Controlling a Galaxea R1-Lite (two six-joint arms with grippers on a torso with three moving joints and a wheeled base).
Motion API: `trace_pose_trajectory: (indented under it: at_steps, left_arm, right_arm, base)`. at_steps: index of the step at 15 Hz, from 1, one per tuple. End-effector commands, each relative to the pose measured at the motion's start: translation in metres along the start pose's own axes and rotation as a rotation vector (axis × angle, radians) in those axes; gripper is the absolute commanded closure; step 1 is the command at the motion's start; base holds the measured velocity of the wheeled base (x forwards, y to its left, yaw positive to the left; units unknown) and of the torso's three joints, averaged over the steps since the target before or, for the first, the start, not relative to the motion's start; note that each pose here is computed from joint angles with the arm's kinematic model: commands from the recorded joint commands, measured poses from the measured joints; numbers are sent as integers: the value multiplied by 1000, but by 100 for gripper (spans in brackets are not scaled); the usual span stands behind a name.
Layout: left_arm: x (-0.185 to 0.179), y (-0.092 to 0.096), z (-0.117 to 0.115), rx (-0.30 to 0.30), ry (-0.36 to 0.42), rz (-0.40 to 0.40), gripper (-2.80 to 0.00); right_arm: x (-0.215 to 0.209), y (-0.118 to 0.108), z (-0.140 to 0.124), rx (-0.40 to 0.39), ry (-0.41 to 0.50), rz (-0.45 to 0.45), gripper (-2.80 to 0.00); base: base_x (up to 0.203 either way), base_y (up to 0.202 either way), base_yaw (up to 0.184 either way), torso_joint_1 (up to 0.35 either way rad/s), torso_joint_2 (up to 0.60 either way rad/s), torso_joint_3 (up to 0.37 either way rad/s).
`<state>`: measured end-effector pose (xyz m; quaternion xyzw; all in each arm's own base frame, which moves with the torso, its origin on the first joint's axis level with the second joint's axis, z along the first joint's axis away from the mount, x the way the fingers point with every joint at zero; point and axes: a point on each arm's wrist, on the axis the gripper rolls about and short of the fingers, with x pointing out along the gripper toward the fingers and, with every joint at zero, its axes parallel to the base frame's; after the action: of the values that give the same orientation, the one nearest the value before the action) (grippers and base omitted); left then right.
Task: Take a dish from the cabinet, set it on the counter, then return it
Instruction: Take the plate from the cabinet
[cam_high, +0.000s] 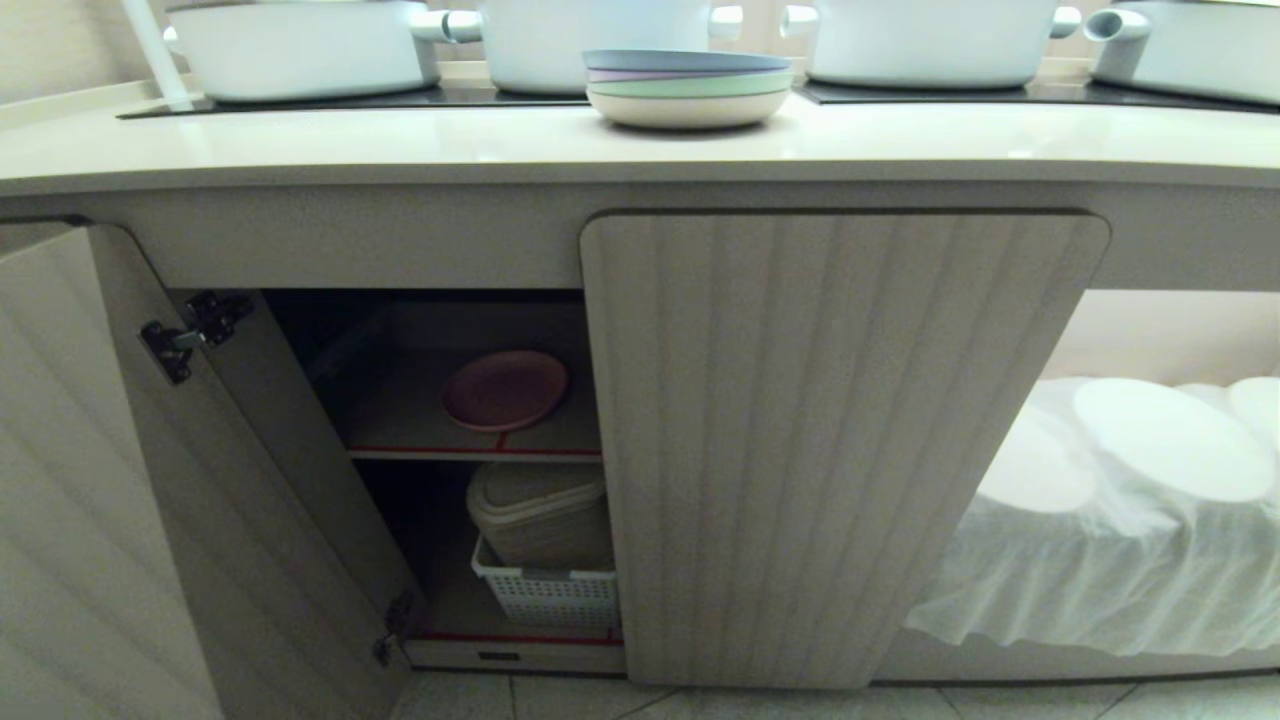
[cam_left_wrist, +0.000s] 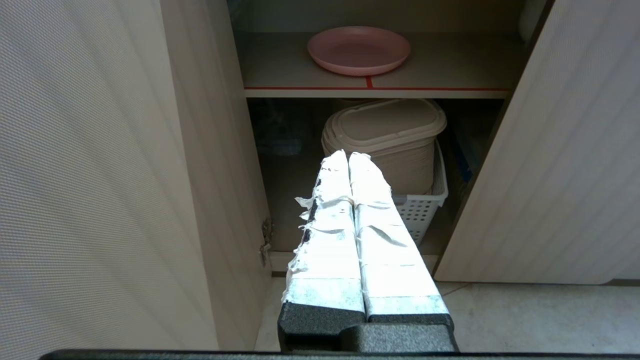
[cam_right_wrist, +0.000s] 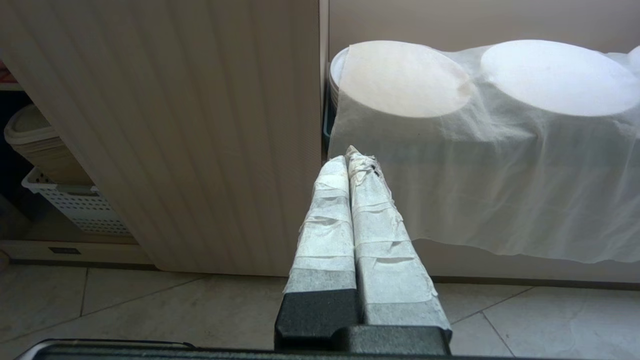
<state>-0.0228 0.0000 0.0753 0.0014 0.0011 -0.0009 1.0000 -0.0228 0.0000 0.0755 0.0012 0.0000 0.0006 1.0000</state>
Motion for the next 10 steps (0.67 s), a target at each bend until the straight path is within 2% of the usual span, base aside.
trace_pose_trajectory:
  at_steps: [1,4,8,10]
  left_arm:
    - [0,0,0,5,1,-3,0]
    - [0,-1,0,89,-4,-39,0]
    - [-1,-1,4,122,-16,-57,0]
    - [0,-3,21,122,-11,-114,0]
  right_arm:
    - [0,0,0,1,0,0,0]
    - [0,0,0,1,0,0,0]
    - [0,0,0,0,0,0,0]
    - [0,0,0,1,0,0,0]
  base:
    - [0,0,0,0,0,0]
    - [0,0,0,0,0,0]
    - [0,0,0,0,0,0]
    - [0,0,0,0,0,0]
